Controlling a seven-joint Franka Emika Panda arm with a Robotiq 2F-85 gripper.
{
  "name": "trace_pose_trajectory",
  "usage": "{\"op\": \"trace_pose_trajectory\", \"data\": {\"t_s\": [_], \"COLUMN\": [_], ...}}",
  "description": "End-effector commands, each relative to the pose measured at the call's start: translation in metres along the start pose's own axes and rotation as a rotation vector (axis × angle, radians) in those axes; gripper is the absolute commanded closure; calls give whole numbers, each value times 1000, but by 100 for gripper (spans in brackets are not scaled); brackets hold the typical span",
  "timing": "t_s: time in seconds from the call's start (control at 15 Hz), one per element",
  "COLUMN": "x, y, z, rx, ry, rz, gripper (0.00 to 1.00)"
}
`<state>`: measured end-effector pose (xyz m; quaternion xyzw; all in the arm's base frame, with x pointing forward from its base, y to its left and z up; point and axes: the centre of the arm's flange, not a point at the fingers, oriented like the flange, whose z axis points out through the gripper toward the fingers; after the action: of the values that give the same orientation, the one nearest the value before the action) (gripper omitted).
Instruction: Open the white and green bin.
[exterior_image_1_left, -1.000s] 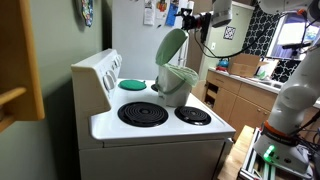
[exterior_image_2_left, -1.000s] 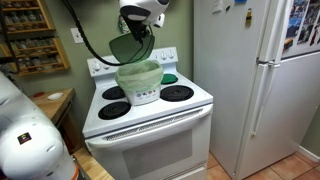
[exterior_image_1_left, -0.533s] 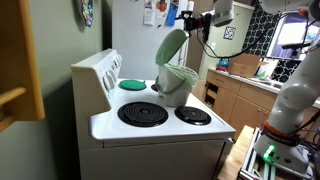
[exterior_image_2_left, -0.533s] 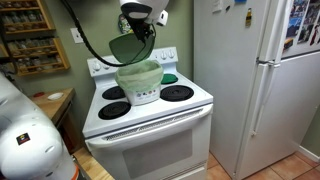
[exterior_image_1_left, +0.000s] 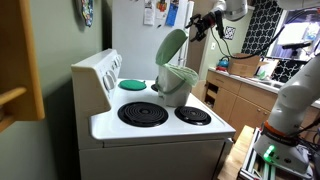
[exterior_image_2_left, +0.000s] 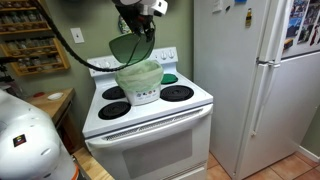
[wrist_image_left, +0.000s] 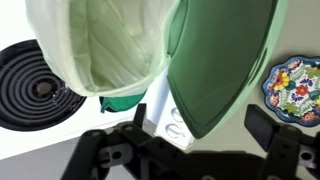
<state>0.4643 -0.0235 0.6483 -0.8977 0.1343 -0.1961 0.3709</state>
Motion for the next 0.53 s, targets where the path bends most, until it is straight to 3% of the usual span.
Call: {"op": "trace_pose_trajectory", "data": {"t_s": [0.0, 0.27, 0.33, 0.47], "x": [-53, -80, -55, -66], "y": [18, 29, 20, 23], "z": [-36, -65, -51, -62], "rx": [-42, -26, -9, -6], "ry": [-14, -68, -50, -56], "rz": [43, 59, 42, 43], "gripper": [0, 0, 0, 0]}}
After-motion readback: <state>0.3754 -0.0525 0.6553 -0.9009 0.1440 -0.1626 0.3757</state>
